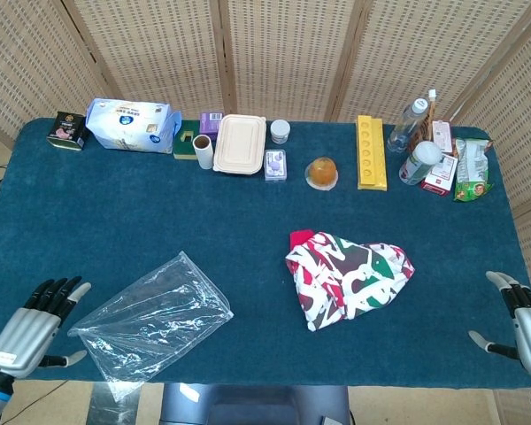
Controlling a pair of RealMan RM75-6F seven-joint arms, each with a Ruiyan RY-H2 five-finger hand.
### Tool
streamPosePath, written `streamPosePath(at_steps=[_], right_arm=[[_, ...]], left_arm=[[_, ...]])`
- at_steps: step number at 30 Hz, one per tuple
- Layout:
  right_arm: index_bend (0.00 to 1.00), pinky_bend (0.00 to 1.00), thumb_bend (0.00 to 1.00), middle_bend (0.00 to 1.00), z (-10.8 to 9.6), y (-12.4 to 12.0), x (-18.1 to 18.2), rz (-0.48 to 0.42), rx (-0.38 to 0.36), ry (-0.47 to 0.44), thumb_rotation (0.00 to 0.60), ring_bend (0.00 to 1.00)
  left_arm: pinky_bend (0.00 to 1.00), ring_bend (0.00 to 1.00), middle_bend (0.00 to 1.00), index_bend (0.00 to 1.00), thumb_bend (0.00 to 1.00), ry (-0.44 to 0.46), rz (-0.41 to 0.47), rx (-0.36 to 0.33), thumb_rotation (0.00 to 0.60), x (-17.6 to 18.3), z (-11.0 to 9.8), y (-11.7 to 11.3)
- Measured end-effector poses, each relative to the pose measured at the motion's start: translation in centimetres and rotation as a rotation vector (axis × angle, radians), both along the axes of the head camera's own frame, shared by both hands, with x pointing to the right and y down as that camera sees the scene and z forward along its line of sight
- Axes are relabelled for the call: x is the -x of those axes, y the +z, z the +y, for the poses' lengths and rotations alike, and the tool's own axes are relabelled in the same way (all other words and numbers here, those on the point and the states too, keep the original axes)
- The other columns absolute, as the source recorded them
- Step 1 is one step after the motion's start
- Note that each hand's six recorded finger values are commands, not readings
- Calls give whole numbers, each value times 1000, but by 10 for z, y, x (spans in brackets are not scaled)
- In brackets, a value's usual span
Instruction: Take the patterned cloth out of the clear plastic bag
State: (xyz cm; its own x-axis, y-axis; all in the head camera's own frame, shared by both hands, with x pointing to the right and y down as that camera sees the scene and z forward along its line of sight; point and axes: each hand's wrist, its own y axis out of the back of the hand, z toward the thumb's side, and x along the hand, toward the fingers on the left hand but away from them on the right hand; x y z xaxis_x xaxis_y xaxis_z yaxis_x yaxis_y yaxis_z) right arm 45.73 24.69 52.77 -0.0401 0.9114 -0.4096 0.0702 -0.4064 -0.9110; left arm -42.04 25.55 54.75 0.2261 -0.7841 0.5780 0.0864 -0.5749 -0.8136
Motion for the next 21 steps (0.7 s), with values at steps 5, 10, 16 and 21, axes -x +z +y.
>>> streamPosePath(at_steps=[5, 10, 16, 21], right_arm=[[159, 258, 145, 211, -1, -1, 1, 4, -13, -2, 515, 247], [161, 258, 145, 214, 0, -1, 4, 12, -17, -6, 515, 247], [161, 258, 145, 214, 0, -3, 5, 13, -19, -6, 515, 247], [162, 258, 145, 215, 0, -3, 5, 13, -18, -5, 515, 247]], left_arm=[[48, 0, 25, 0, 0, -90, 13, -225, 560, 12, -16, -21], [48, 0, 25, 0, 0, -162, 27, -317, 559, 24, -15, -24], [48, 0, 25, 0, 0, -176, 42, -310, 558, 24, -13, -20], [48, 0, 25, 0, 0, -187, 46, -280, 565, 24, -12, -15]])
